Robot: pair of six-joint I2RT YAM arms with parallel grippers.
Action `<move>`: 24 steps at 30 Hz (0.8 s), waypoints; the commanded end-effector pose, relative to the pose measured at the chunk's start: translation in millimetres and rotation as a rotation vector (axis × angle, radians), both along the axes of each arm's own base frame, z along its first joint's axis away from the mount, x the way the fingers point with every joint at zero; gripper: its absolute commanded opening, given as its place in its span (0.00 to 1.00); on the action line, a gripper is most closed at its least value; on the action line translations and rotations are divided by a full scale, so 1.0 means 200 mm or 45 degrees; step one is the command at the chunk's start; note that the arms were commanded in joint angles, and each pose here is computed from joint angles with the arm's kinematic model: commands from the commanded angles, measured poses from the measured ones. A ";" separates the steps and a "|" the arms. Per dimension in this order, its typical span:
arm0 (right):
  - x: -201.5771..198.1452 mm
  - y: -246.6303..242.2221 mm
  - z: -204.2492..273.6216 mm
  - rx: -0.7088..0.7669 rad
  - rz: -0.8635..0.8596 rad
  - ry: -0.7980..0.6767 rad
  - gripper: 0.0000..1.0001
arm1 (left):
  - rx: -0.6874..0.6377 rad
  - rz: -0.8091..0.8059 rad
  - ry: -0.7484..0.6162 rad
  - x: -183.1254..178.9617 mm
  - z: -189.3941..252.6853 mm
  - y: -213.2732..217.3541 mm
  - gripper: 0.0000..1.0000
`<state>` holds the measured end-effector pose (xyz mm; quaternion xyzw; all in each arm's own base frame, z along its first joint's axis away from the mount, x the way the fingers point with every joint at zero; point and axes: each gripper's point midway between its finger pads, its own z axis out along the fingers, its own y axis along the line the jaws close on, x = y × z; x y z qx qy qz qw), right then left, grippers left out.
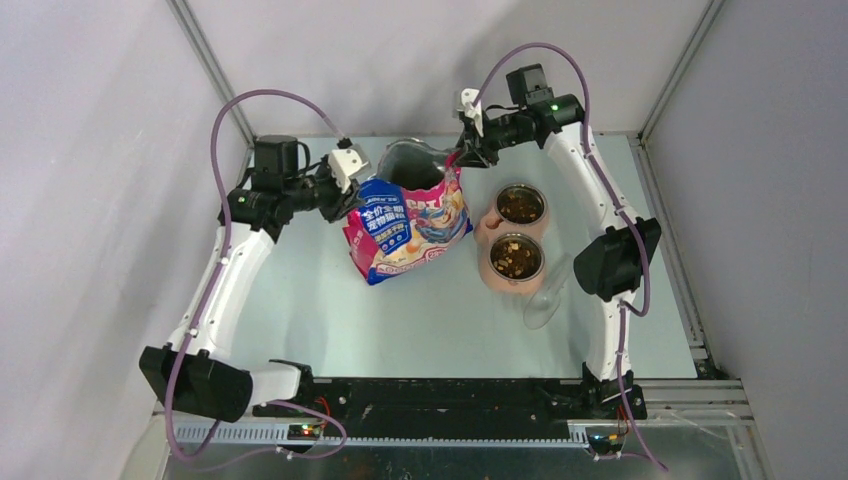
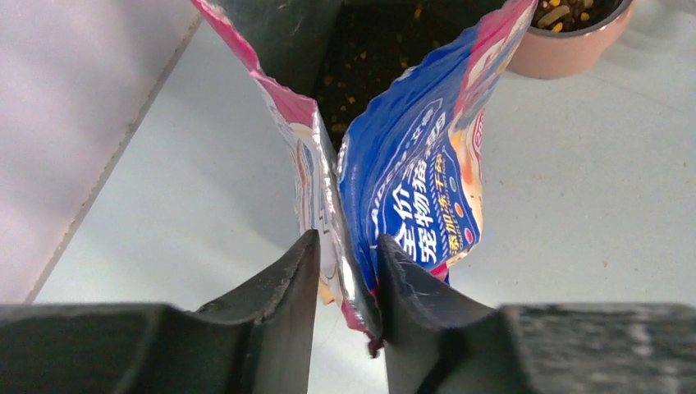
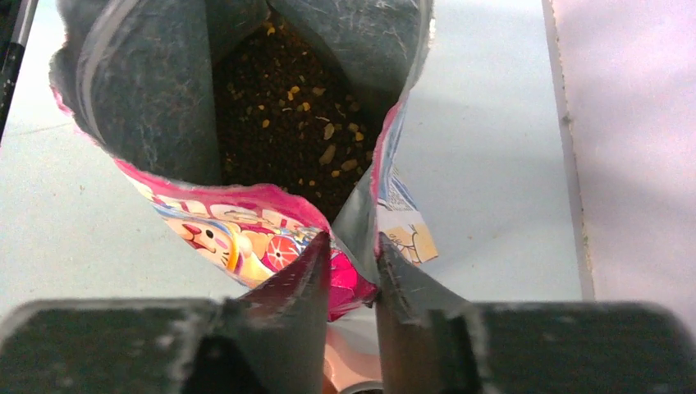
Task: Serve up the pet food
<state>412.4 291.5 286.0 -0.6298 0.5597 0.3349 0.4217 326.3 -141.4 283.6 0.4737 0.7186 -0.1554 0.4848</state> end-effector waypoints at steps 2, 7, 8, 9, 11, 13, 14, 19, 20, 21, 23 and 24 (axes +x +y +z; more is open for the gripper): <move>0.02 -0.02 0.07 -0.003 -0.048 -0.057 0.13 | 0.017 0.025 -0.081 0.04 0.09 0.08 0.24; 0.02 -0.08 0.15 0.018 -0.155 -0.060 0.00 | -0.001 0.063 -0.091 0.03 0.12 0.17 0.03; 0.01 -0.10 0.17 0.019 -0.166 -0.067 0.00 | -0.014 0.063 -0.098 0.02 0.14 0.18 0.01; -0.02 -0.11 0.22 0.026 -0.168 -0.083 0.00 | -0.021 0.088 -0.100 0.02 0.15 0.22 0.00; -0.08 -0.15 0.27 0.019 -0.163 -0.105 0.00 | -0.041 0.125 -0.109 0.01 0.18 0.28 0.00; -0.13 -0.20 0.28 -0.005 -0.160 -0.117 0.00 | -0.049 0.153 -0.104 -0.01 0.19 0.35 0.00; -0.15 -0.23 0.25 -0.027 -0.167 -0.092 0.00 | -0.056 0.145 -0.109 -0.02 0.21 0.35 0.00; -0.21 -0.32 0.18 -0.059 -0.179 -0.023 0.00 | -0.049 0.100 -0.079 -0.07 0.16 0.36 0.00; -0.22 -0.32 0.17 -0.060 -0.164 -0.007 0.00 | -0.059 0.091 -0.073 -0.07 0.15 0.35 0.00; -0.25 -0.30 0.15 -0.062 -0.143 0.023 0.00 | -0.082 0.080 -0.061 -0.07 0.15 0.34 0.00; -0.30 -0.26 0.13 -0.070 -0.104 0.051 0.00 | -0.106 0.059 -0.049 -0.07 0.17 0.31 0.00; -0.31 -0.26 0.12 -0.073 -0.095 0.058 0.00 | -0.110 0.050 -0.045 -0.08 0.17 0.31 0.00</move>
